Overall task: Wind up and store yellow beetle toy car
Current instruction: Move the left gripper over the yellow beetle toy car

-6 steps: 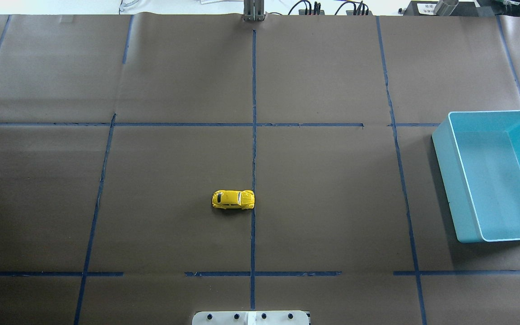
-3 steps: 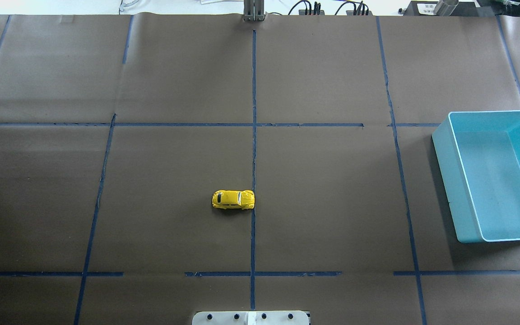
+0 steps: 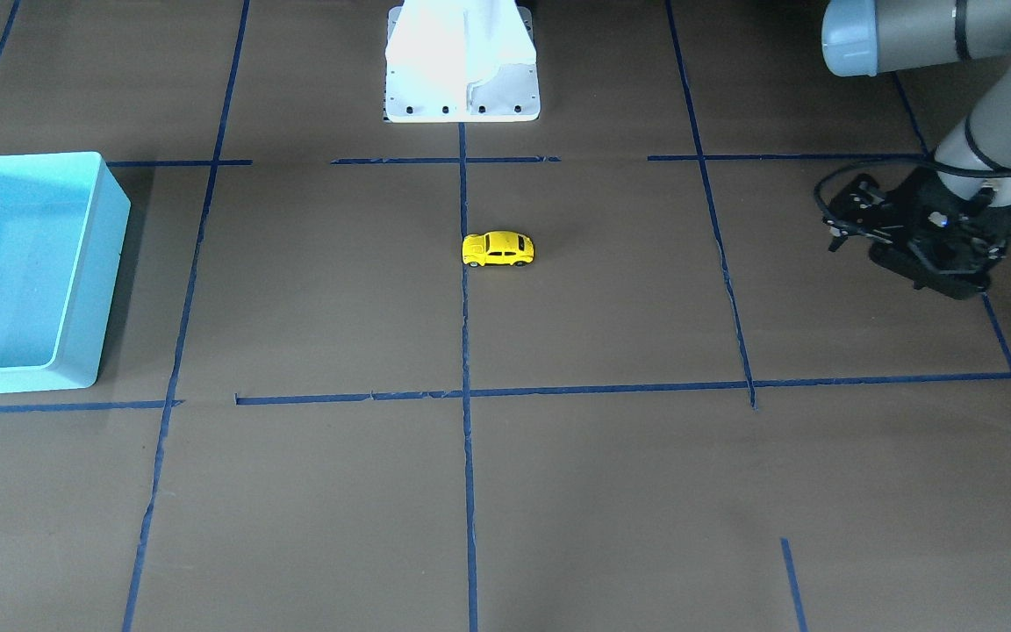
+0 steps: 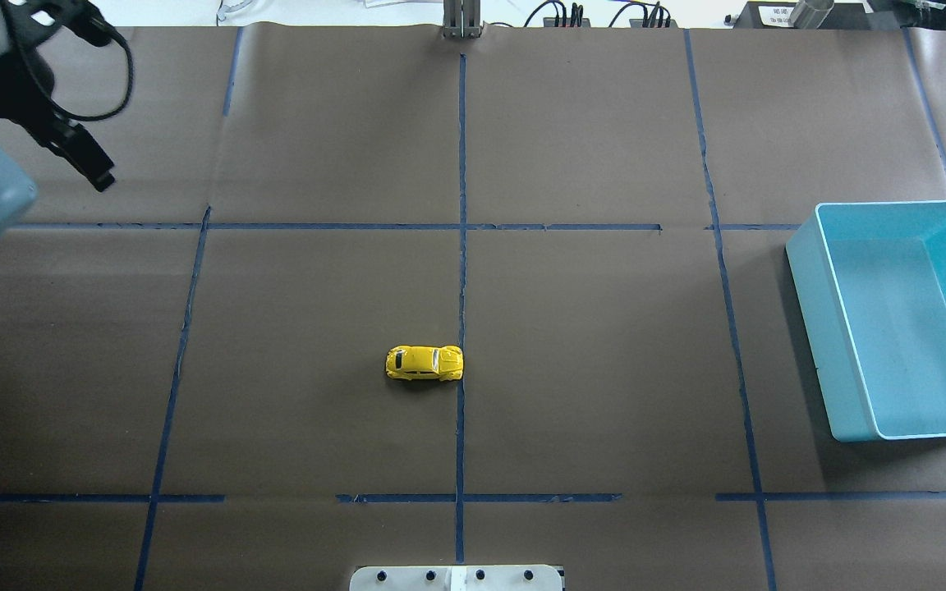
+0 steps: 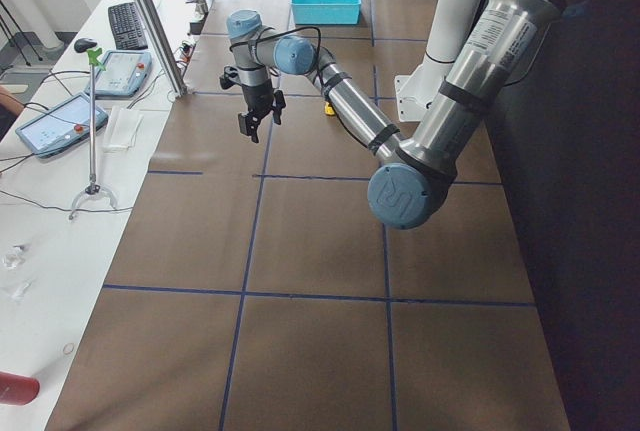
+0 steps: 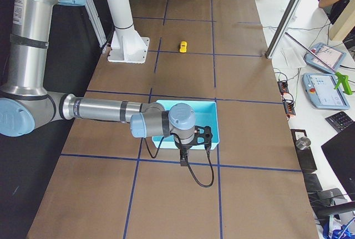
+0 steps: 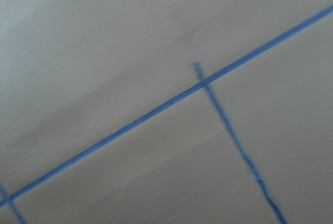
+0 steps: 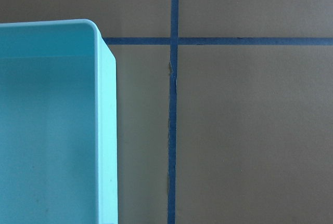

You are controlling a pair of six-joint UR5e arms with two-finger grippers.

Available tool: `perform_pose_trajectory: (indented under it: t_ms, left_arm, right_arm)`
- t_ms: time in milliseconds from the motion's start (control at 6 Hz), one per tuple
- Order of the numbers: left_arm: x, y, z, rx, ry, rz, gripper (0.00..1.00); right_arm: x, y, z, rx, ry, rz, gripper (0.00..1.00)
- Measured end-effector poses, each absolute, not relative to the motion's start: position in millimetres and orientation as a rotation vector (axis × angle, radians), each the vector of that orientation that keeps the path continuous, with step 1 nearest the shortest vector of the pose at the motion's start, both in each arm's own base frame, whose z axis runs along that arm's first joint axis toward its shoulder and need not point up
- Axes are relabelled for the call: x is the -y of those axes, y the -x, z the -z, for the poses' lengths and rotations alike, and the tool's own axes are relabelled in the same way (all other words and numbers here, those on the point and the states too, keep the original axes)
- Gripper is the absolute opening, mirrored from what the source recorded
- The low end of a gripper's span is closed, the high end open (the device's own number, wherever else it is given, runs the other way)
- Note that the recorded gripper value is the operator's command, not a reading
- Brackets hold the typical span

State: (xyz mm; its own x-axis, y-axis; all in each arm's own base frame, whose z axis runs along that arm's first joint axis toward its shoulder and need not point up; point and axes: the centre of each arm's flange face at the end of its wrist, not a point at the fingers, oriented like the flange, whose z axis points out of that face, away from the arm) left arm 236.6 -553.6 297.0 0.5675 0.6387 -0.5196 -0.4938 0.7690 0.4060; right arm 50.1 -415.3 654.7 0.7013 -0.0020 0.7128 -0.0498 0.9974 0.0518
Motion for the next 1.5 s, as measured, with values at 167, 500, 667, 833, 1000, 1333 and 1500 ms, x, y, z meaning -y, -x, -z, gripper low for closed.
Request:
perform_pose_trajectory:
  t_ms: [167,500,667,833,1000,1333,1500]
  left_arm:
    - [529,-285,-280,-0.7,-0.296,-0.781,1.0]
    - [471,-390,-252,-0.621,-0.542,-0.996,1.0]
    - [448,-432,-234,-0.6,-0.641,-1.073,1.0]
    - [430,-466,-219,-0.609,-0.672,-1.156,1.0]
    - [424,-485,-214,-0.608,-0.671,-1.27,1.0]
    - [423,-505,-211,-0.607,-0.661,-1.392,1.0]
    - [421,-518,-205,-0.618,-0.649,-1.389,1.0]
  right_arm:
    - [415,-50,-656,0.793,-0.067,-0.027,1.0]
    - [414,-50,-658,0.793,-0.063,-0.029,1.0]
    - [414,-50,-658,0.792,-0.062,-0.03,1.0]
    - [414,-50,-660,0.792,-0.06,-0.031,1.0]
    - [414,-50,-661,0.793,-0.057,-0.032,1.0]
    - [414,-50,-663,0.793,-0.055,-0.033,1.0]
    - [413,-50,-664,0.793,-0.053,-0.034,1.0]
